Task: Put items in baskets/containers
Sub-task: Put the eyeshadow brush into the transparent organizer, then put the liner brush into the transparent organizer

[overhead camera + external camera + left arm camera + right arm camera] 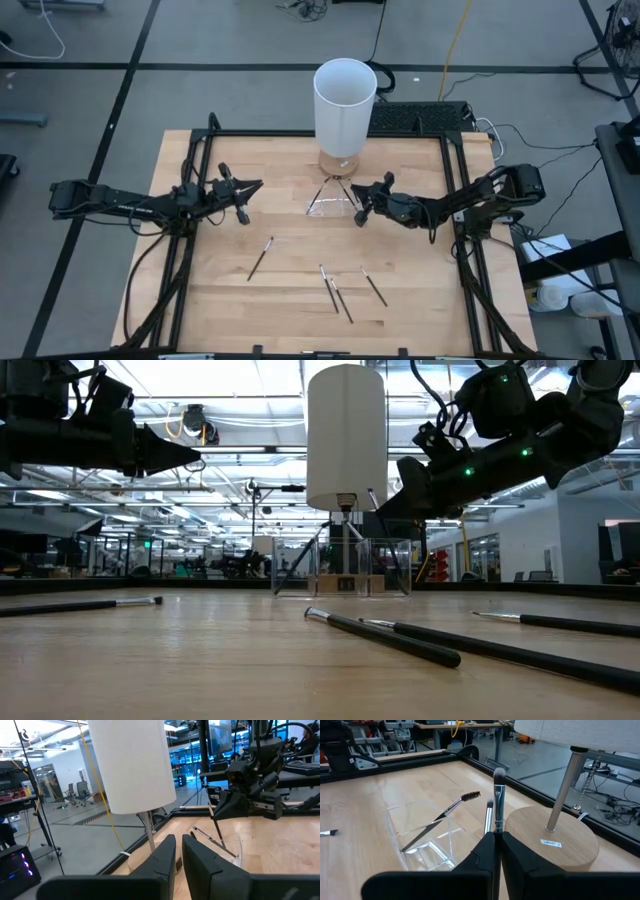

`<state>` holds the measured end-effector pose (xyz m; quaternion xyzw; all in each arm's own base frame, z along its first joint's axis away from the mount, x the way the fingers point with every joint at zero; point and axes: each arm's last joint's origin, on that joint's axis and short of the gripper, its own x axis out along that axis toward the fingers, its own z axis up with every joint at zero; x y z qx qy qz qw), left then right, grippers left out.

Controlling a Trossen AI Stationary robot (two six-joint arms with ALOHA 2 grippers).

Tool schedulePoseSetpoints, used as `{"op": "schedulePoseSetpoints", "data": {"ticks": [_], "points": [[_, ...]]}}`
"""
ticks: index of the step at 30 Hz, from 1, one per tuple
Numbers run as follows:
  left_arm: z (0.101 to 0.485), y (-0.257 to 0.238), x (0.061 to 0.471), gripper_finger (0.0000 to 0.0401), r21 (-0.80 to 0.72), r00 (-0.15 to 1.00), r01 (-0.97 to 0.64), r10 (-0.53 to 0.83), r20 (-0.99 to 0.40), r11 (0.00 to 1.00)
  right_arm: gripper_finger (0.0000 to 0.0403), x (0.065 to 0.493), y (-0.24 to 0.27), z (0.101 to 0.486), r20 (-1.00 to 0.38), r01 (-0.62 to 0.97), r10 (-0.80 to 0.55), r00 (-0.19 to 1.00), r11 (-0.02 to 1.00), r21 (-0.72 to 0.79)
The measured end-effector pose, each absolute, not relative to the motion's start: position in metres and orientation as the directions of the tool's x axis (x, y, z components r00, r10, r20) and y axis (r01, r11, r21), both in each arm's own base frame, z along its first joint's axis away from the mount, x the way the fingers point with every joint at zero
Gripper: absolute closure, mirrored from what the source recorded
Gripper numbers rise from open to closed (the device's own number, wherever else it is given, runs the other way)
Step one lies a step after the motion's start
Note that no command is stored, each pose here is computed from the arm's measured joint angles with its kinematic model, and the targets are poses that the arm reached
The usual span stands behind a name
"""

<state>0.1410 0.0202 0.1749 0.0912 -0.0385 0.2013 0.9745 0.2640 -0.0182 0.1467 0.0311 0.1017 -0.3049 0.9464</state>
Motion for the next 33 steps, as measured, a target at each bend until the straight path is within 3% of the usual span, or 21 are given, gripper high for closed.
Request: {"op": "schedulePoseSetpoints", "data": {"ticks": [7,18,25,30,33], "points": [[0.175,0.020,0.141,0.0359,0.167,0.916,-0.400,0.386,0.112,0.901,0.0389,0.264,-0.019,0.147,-0.215,0.563,-0.552,0.806,0.826,-0.009],[0.175,0.020,0.141,0.0359,0.158,0.916,-0.399,0.385,0.111,0.903,0.0341,0.264,-0.019,0.147,-0.216,0.562,-0.548,0.808,0.827,0.005],[0.175,0.020,0.141,0.0359,0.171,0.916,-0.400,0.386,0.111,0.900,0.0333,0.265,-0.019,0.151,-0.179,0.561,-0.552,0.815,0.828,-0.001],[0.175,0.020,0.141,0.0359,0.178,0.916,-0.400,0.385,0.111,0.899,0.0332,0.270,-0.016,0.172,-0.126,0.502,-0.496,0.859,0.864,0.021],[0.175,0.020,0.141,0.0359,0.178,0.916,-0.400,0.386,0.108,0.899,0.0332,0.282,-0.005,0.196,-0.166,0.444,-0.440,0.882,0.896,-0.017]]}}
